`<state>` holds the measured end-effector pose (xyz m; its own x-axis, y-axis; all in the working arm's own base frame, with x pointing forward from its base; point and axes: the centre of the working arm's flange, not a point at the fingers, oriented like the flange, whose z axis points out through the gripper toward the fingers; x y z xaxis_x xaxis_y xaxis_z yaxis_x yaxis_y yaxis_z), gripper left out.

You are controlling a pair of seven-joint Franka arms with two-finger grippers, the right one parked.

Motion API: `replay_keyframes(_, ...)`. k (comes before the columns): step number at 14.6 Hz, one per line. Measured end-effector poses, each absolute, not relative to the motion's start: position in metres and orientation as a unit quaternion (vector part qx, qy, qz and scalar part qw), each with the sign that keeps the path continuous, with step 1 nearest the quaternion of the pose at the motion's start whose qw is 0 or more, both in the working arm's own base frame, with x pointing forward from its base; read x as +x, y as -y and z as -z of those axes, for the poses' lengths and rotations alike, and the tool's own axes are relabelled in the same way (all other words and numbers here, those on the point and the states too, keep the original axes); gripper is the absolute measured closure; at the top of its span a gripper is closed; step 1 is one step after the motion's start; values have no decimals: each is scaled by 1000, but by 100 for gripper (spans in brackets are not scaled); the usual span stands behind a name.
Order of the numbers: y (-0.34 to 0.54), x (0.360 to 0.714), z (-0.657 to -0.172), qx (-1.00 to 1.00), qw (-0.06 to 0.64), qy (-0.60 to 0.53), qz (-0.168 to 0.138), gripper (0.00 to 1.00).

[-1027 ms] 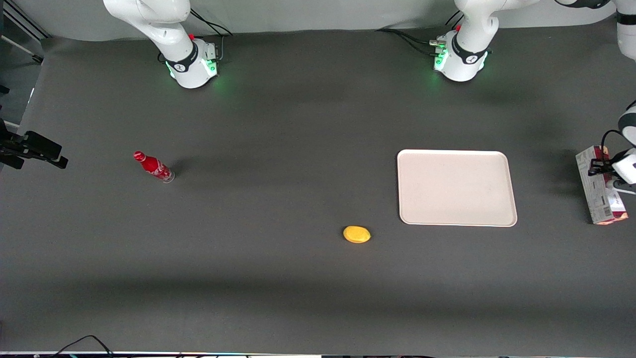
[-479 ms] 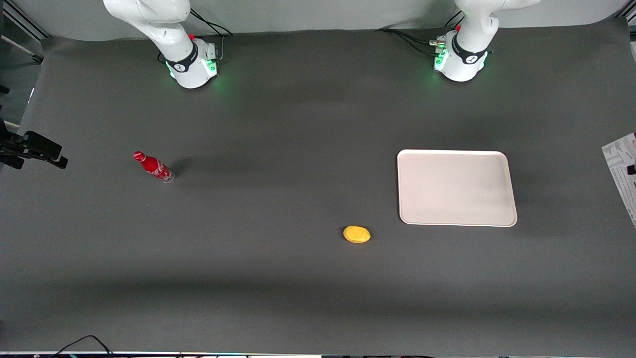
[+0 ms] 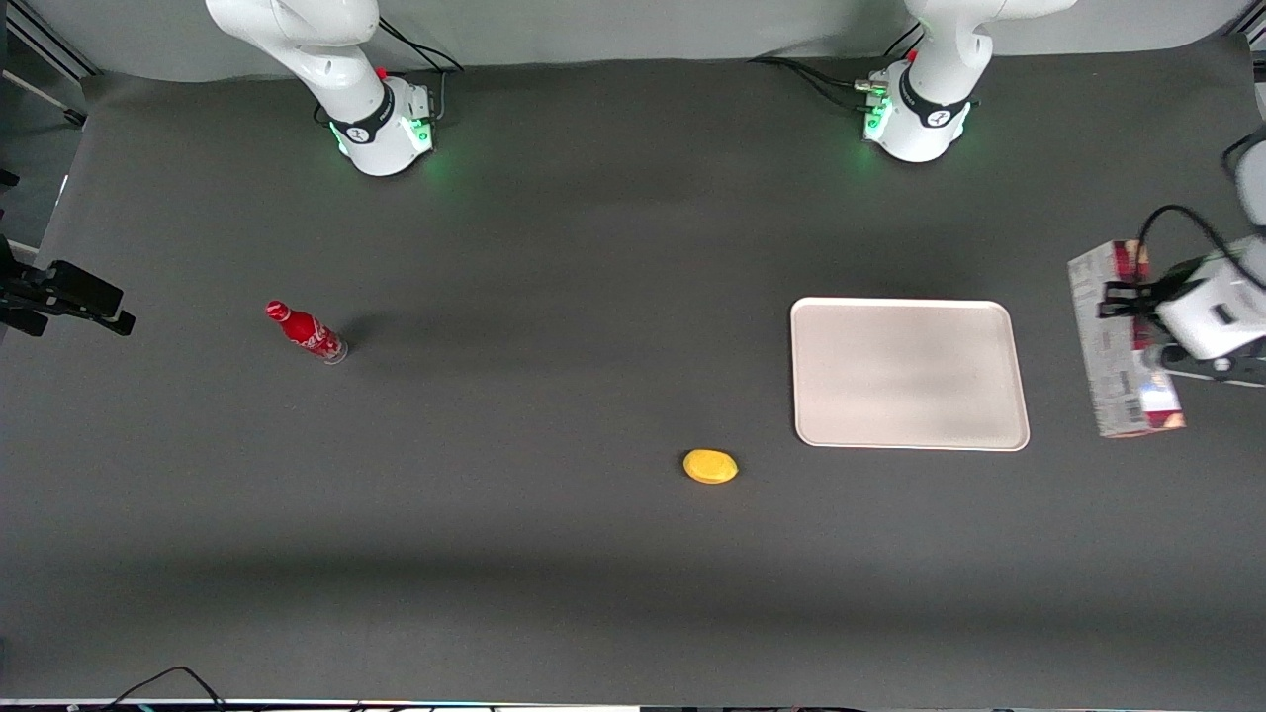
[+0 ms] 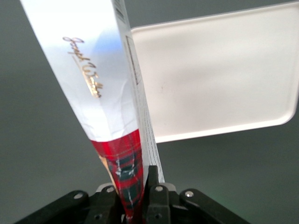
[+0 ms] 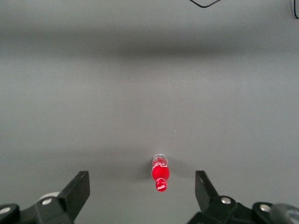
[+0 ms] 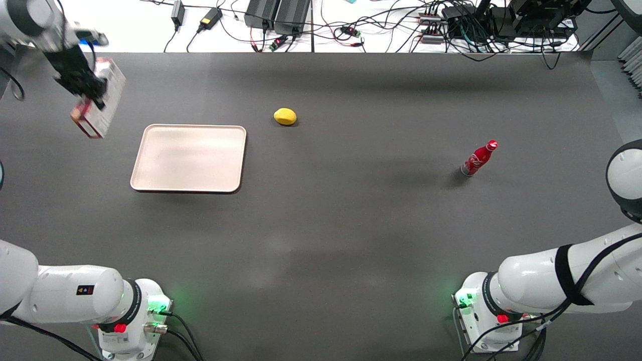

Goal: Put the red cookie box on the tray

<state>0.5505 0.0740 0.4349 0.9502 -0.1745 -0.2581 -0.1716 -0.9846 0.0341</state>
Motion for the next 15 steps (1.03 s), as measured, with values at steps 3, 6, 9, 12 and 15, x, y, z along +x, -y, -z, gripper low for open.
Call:
replay_keyframes(3,-75,515,-343,989,4,88,118,80)
replay_keyframes(6,-73,479,-276,993,-2,90,79,80)
replay_keyframes(9,-68,459,-249,994,-5,94,61,80)
replay_keyframes(12,-65,456,-231,994,-9,98,47,80)
replay_keyframes(15,-60,461,-225,993,-10,106,43,60)
